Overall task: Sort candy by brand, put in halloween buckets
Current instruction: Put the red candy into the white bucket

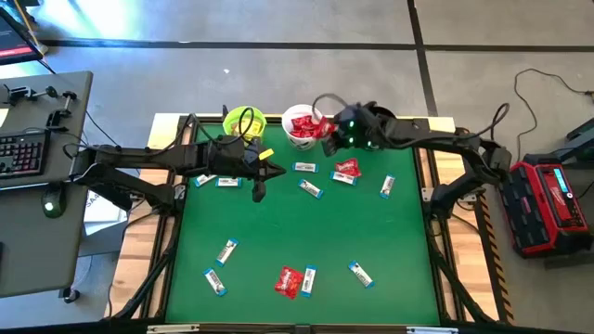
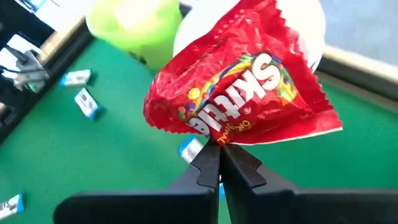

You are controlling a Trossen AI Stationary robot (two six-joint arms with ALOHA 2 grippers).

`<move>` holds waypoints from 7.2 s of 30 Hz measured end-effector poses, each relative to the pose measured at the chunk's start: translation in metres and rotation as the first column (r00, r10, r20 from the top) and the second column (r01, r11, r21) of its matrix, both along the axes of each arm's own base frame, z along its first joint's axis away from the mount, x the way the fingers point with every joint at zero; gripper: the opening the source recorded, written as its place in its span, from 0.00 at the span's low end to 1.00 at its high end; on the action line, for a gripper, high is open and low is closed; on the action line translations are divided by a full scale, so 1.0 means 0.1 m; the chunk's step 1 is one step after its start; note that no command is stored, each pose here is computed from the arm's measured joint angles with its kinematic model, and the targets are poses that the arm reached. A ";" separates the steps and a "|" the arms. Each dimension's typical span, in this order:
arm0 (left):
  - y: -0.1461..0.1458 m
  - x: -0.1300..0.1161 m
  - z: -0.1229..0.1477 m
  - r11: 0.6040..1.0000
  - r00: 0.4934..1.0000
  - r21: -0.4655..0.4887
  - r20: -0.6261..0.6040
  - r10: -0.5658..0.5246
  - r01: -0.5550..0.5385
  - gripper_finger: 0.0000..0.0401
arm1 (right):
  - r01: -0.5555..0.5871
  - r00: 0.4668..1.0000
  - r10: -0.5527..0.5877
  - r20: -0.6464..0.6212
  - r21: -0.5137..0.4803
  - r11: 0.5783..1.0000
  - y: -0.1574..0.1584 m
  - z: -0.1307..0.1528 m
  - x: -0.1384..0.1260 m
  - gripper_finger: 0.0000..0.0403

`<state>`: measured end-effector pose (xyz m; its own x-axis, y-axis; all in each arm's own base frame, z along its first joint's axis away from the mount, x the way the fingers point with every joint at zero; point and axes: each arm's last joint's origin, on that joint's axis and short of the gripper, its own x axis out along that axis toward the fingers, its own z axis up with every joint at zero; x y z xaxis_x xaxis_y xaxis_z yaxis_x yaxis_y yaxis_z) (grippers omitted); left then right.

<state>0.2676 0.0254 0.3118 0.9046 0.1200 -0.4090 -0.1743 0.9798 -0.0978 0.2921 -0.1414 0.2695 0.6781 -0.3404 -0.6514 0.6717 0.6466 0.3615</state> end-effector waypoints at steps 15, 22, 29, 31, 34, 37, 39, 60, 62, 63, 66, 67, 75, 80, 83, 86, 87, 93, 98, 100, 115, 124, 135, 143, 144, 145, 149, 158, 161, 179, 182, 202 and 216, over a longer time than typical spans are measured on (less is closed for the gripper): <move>0.02 -0.01 0.00 0.997 0.997 0.005 -0.006 0.082 -0.082 0.00 | -0.107 0.988 0.107 -0.116 0.004 0.994 -0.72 0.34 0.36 0.00; 0.02 -0.02 -0.02 0.998 0.997 0.015 -0.024 0.068 -0.067 0.00 | -0.144 0.964 0.157 -0.214 0.074 0.987 -0.83 0.10 0.69 0.00; 0.02 -0.03 -0.05 0.998 0.996 0.014 -0.060 0.067 -0.066 0.00 | -0.123 0.951 0.158 -0.266 0.142 0.982 -0.88 -0.23 0.86 0.00; 0.02 -0.03 -0.06 0.998 0.996 0.014 -0.067 0.066 -0.066 0.00 | -0.112 0.948 0.152 -0.281 0.156 0.981 -0.90 -0.32 0.88 0.00; 0.02 -0.03 -0.06 0.998 0.996 0.014 -0.067 0.066 -0.066 0.00 | -0.121 0.945 0.160 -0.286 0.151 0.981 -0.91 -0.36 0.90 0.03; 0.02 -0.03 -0.06 0.997 0.995 0.018 -0.067 0.074 -0.073 0.00 | -0.128 0.945 0.165 -0.284 0.143 0.981 -0.91 -0.35 0.90 0.12; 0.02 -0.03 -0.06 0.997 0.995 0.019 -0.067 0.075 -0.074 0.00 | -0.125 0.944 0.163 -0.286 0.147 0.981 -0.91 -0.35 0.89 0.20; 0.02 -0.04 -0.07 0.997 0.994 0.020 -0.084 0.077 -0.076 0.00 | -0.154 0.965 0.159 -0.207 0.040 0.987 -0.90 -0.24 1.00 0.03; 0.02 -0.04 -0.07 0.997 0.994 0.019 -0.083 0.077 -0.076 0.00 | -0.134 0.965 0.139 -0.224 0.040 0.990 -0.92 -0.32 1.02 0.04; 0.02 -0.04 -0.07 0.997 0.993 0.014 -0.083 0.079 -0.078 0.00 | -0.128 0.965 0.134 -0.227 0.037 0.991 -0.93 -0.35 1.03 0.04; 0.02 -0.04 -0.07 0.997 0.993 0.004 -0.083 0.083 -0.083 0.00 | -0.114 0.962 0.118 -0.248 0.031 0.993 -0.96 -0.44 1.06 0.01; 0.02 -0.04 -0.07 0.997 0.993 0.004 -0.083 0.083 -0.083 0.00 | -0.112 0.959 0.117 -0.258 0.034 0.993 -0.96 -0.48 1.07 0.01; 0.02 -0.04 -0.07 0.996 0.993 0.002 -0.083 0.083 -0.084 0.00 | -0.135 0.969 0.134 -0.208 0.010 0.991 -0.98 -0.43 1.10 0.02; 0.02 -0.05 -0.07 0.996 0.993 -0.010 -0.086 0.084 -0.085 0.00 | -0.226 0.959 0.215 -0.183 -0.045 0.973 -0.87 -0.14 1.03 0.00; 0.01 -0.04 -0.08 0.997 0.994 -0.032 -0.085 0.069 -0.072 0.00 | -0.272 0.949 0.252 -0.192 -0.085 0.959 -0.74 -0.02 1.05 0.00; 0.01 -0.05 -0.08 0.997 0.994 -0.033 -0.088 0.066 -0.070 0.00 | -0.298 0.942 0.274 -0.193 -0.110 0.948 -0.61 0.06 1.07 0.00; 0.01 -0.05 -0.08 0.997 0.994 -0.033 -0.090 0.066 -0.069 0.00 | -0.303 0.942 0.279 -0.189 -0.115 0.946 -0.56 0.07 1.07 0.00; 0.01 -0.05 -0.09 0.997 0.993 -0.028 -0.102 0.064 -0.067 0.00 | -0.250 0.953 0.225 -0.202 -0.109 0.962 -0.28 -0.07 0.92 0.00; 0.01 -0.05 -0.09 0.997 0.992 -0.028 -0.105 0.064 -0.067 0.00 | -0.163 0.974 0.146 -0.171 -0.087 0.983 0.00 -0.11 0.62 0.00; 0.01 -0.05 -0.09 0.997 0.992 -0.028 -0.105 0.064 -0.067 0.00 | -0.108 0.976 0.091 -0.200 -0.078 0.991 0.12 -0.16 0.48 0.00; 0.00 -0.05 -0.09 0.998 0.994 -0.042 -0.106 0.036 -0.041 0.00 | -0.154 0.886 0.176 -0.430 0.086 0.984 0.35 -0.86 -0.06 0.21; 0.00 -0.05 -0.09 0.998 0.994 -0.042 -0.106 0.036 -0.041 0.00 | -0.142 0.852 0.137 -0.505 0.030 0.989 0.13 -1.11 -0.04 0.41; 0.00 -0.05 -0.09 0.998 0.993 -0.051 -0.108 0.040 -0.046 0.00 | -0.152 0.840 0.180 -0.513 0.096 0.984 0.02 -1.29 -0.04 0.39; 0.00 -0.06 -0.09 0.997 0.994 -0.070 -0.107 0.036 -0.044 0.00 | -0.162 0.838 0.190 -0.512 0.100 0.982 0.02 -1.28 -0.04 0.06; 0.00 -0.06 -0.09 0.997 0.994 -0.070 -0.106 0.036 -0.044 0.00 | -0.162 0.839 0.190 -0.510 0.099 0.982 0.02 -1.28 -0.04 0.04; 0.00 -0.06 -0.09 0.997 0.994 -0.071 -0.105 0.036 -0.043 0.00 | -0.163 0.839 0.190 -0.509 0.098 0.982 0.02 -1.27 -0.04 0.03; -0.01 -0.05 -0.07 0.997 0.996 -0.076 -0.083 0.025 -0.032 0.00 | -0.166 0.843 0.198 -0.500 0.108 0.980 0.03 -1.23 -0.06 0.05; -0.03 -0.10 -0.27 0.983 0.996 -0.180 0.093 -0.004 0.020 0.00 | -0.158 0.866 0.197 -0.459 0.122 0.980 0.10 -1.09 -0.07 0.00; -0.04 -0.16 -0.33 0.979 0.994 -0.205 0.113 0.007 0.016 0.00 | -0.156 0.875 0.202 -0.441 0.138 0.978 0.16 -1.02 -0.08 0.00; -0.04 -0.30 -0.16 0.979 0.980 -0.204 0.196 0.030 0.011 0.00 | -0.163 0.974 0.164 -0.155 0.022 0.986 0.44 -0.35 -0.11 0.00; -0.04 -0.30 -0.16 0.979 0.980 -0.203 0.197 0.029 0.012 0.00 | -0.162 0.977 0.162 -0.135 0.013 0.987 0.44 -0.33 -0.09 0.00; -0.05 -0.31 -0.22 0.979 0.990 -0.204 0.140 0.025 0.004 0.00 | -0.731 0.564 0.520 -0.642 -0.094 0.676 0.86 -0.94 -0.04 0.53; -0.05 -0.32 -0.23 0.979 0.992 -0.206 0.126 0.020 0.007 0.00 | -0.771 0.509 0.551 -0.662 -0.066 0.634 0.84 -1.29 0.06 0.46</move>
<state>0.2359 0.0204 0.2889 0.9501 0.0517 -0.3075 -0.1540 0.9353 -0.3185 0.2979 -0.0569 0.1405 0.3581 -0.1963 -0.9128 -0.0181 0.9760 -0.2170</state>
